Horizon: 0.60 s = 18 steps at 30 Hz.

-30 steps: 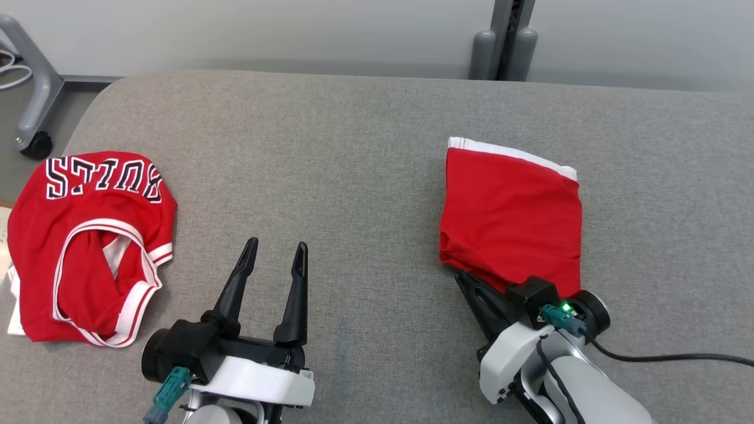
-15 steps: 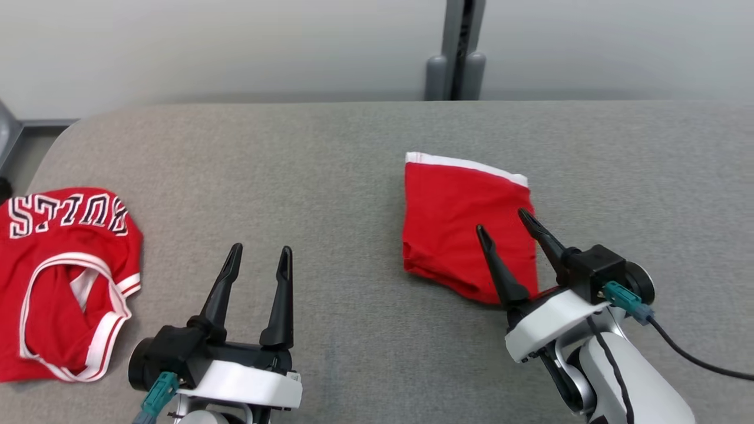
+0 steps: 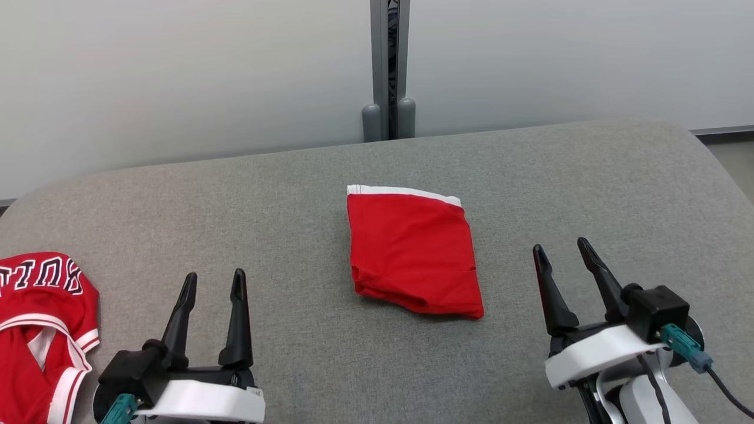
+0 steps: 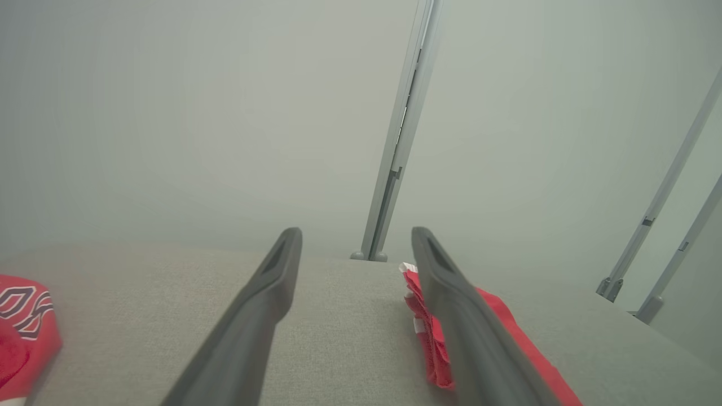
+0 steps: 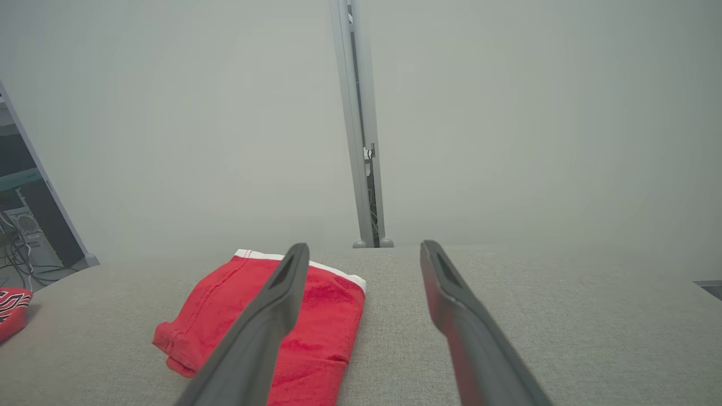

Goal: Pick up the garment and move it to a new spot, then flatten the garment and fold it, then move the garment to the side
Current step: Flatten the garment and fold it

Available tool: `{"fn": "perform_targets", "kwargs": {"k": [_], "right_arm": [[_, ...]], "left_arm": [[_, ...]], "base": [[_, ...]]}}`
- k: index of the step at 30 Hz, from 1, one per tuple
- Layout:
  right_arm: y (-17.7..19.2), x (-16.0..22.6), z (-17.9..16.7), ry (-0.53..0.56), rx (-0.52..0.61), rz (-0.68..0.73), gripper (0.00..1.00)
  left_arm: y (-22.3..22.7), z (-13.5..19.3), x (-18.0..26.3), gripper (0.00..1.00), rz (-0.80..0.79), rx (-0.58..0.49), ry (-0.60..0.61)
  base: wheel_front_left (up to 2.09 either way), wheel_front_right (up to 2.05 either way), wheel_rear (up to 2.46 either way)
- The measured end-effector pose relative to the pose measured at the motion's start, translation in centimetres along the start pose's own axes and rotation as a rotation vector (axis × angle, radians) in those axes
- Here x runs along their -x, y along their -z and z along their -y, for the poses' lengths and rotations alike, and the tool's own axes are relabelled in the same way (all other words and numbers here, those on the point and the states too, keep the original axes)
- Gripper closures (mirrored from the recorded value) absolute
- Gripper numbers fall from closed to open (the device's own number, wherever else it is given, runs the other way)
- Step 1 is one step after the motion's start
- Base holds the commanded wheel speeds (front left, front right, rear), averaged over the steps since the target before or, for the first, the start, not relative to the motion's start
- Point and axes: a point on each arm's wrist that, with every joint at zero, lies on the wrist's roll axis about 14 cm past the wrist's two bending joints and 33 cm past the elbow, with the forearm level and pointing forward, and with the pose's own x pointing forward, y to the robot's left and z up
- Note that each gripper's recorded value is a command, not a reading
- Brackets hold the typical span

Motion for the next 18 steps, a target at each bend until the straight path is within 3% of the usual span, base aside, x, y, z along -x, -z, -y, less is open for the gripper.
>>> {"fn": "perform_targets", "kwargs": {"k": [9, 18], "right_arm": [[-0.3, 3.2, 1.1, 0.043, -0.005, 0.012, 0.0], [-0.3, 4.1, -0.1, 0.017, 0.001, 0.017, 0.0]], "left_arm": [[1.4, -1.2, 2.6, 0.0, -0.057, -0.041, -0.029], [2.1, -1.8, 4.3, 0.0, -0.083, -0.056, -0.055]], "base": [[0.0, 0.0, 0.0], [0.0, 0.0, 0.0]]}}
